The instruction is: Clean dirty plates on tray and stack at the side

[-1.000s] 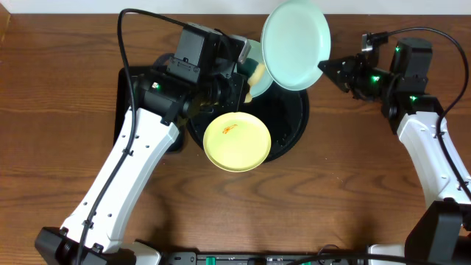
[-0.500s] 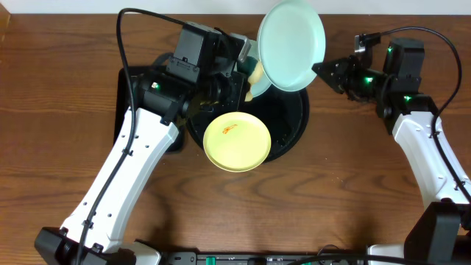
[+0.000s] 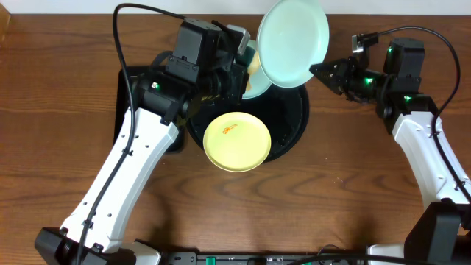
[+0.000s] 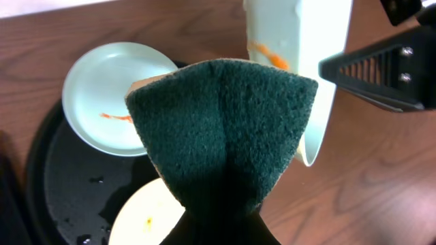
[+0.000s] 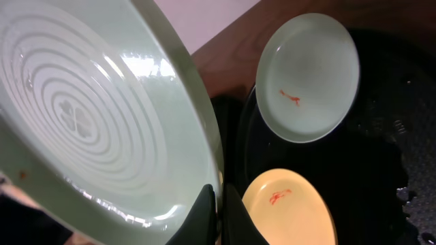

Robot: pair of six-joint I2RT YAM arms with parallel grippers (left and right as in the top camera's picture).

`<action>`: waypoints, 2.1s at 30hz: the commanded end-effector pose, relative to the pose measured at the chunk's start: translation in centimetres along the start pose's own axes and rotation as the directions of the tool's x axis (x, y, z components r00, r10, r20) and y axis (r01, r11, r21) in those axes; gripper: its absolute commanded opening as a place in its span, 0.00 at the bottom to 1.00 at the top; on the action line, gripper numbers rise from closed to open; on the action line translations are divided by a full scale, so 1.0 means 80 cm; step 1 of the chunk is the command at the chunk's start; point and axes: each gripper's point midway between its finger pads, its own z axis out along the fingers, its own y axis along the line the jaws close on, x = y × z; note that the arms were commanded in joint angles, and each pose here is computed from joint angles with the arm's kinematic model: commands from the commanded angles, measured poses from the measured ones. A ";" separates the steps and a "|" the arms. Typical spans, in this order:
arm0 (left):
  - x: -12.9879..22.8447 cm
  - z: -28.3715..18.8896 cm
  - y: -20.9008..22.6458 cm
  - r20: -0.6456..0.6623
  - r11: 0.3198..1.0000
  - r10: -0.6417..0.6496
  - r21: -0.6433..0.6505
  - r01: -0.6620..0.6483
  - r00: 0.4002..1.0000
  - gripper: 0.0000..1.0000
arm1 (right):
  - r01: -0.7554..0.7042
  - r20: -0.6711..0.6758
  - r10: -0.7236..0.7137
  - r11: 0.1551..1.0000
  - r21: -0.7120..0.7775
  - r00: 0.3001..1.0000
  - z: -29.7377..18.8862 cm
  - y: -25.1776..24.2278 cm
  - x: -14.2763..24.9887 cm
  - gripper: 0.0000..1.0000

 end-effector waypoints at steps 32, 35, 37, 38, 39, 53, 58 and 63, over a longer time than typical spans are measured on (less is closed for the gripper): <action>-0.037 -0.033 0.112 0.185 0.918 -0.141 -0.343 0.199 0.973 0.08 | 0.125 -0.031 -0.123 0.988 0.091 0.992 -0.003 -0.022 0.011 0.01; -0.020 -0.038 0.130 0.158 0.894 -0.204 -0.372 0.249 0.966 0.08 | 0.078 0.005 -0.079 0.992 0.103 0.997 -0.014 -0.029 -0.002 0.01; -0.009 -0.040 0.136 0.131 0.885 -0.225 -0.386 0.259 0.965 0.08 | 0.016 0.025 -0.018 0.995 0.101 1.000 -0.026 -0.035 -0.010 0.01; -0.004 -0.040 0.137 0.117 0.883 -0.232 -0.392 0.260 0.966 0.08 | 0.003 0.036 -0.007 0.995 0.103 0.999 -0.032 -0.039 -0.014 0.01; 0.000 -0.040 0.137 0.105 0.881 -0.236 -0.396 0.259 0.966 0.08 | -0.004 0.051 -0.001 0.994 0.112 0.999 -0.039 -0.045 -0.019 0.01; 0.046 -0.044 0.137 -0.031 0.866 -0.287 -0.436 0.246 0.957 0.08 | -0.196 0.322 -0.154 0.535 0.822 0.934 -0.194 -0.230 -0.068 0.01; 0.053 -0.045 0.137 -0.051 0.863 -0.295 -0.443 0.243 0.954 0.08 | -0.212 0.316 -0.170 0.447 0.869 0.933 -0.216 -0.252 -0.069 0.01; 0.057 -0.046 0.137 -0.062 0.862 -0.299 -0.446 0.241 0.952 0.08 | -0.240 0.308 -0.134 0.377 0.895 0.942 -0.227 -0.285 -0.062 0.01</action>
